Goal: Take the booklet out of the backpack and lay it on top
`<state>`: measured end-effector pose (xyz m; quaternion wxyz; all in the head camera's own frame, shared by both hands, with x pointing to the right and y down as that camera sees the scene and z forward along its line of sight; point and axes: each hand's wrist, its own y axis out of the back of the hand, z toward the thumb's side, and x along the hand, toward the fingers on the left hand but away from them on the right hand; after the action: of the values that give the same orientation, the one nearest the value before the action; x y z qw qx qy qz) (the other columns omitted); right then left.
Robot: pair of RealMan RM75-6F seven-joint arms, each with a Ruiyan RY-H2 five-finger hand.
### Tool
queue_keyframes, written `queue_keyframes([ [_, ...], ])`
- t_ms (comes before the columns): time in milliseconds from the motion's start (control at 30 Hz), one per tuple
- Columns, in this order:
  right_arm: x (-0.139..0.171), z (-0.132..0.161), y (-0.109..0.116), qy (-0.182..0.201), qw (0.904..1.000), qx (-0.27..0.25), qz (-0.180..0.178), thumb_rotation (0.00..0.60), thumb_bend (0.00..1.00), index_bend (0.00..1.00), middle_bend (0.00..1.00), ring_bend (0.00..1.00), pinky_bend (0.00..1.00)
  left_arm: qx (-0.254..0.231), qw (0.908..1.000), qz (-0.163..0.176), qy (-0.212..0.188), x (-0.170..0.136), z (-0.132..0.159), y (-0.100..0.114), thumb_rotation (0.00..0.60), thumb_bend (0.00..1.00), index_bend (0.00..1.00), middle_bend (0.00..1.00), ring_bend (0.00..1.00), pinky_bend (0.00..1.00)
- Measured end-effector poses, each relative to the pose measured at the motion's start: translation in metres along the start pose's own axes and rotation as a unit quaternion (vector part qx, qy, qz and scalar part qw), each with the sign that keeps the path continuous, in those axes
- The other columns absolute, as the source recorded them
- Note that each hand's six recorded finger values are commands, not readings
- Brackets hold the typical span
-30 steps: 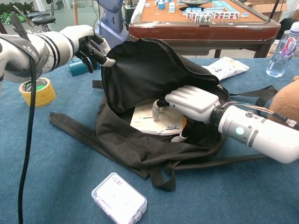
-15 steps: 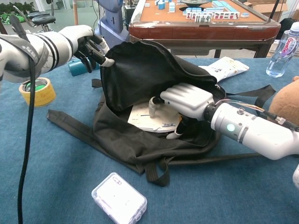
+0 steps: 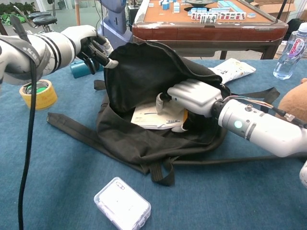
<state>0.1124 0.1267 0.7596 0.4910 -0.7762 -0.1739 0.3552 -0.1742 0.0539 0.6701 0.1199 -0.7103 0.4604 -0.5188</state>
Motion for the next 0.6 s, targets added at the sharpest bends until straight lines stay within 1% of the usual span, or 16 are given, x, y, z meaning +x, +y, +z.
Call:
queue_keyframes([
  [233,-0.004,0.002,0.003,0.004,0.9999,0.002,-0.009,0.6,0.29,0.36,0.33,0.23,0.33,0.001,1.0,0.001,-0.002,-0.001,0.001,0.001,0.6,0.37,0.63,0.66,0.65,0.53],
  [367,-0.005,0.001,0.008,0.004,0.9998,-0.003,-0.018,0.6,0.36,0.38,0.34,0.24,0.33,0.001,1.0,0.0,-0.002,-0.001,0.0,0.001,0.6,0.37,0.63,0.66,0.65,0.53],
  [533,-0.004,-0.002,0.009,0.004,0.9998,-0.001,-0.018,0.6,0.37,0.4,0.35,0.25,0.34,0.001,1.0,-0.001,-0.002,-0.001,0.001,0.001,0.6,0.37,0.63,0.66,0.65,0.53],
  [600,-0.004,-0.003,0.011,0.004,0.9998,-0.001,-0.019,0.6,0.37,0.43,0.36,0.26,0.35,-0.001,1.0,-0.001,-0.002,-0.001,0.001,0.001,0.6,0.37,0.63,0.66,0.65,0.53],
])
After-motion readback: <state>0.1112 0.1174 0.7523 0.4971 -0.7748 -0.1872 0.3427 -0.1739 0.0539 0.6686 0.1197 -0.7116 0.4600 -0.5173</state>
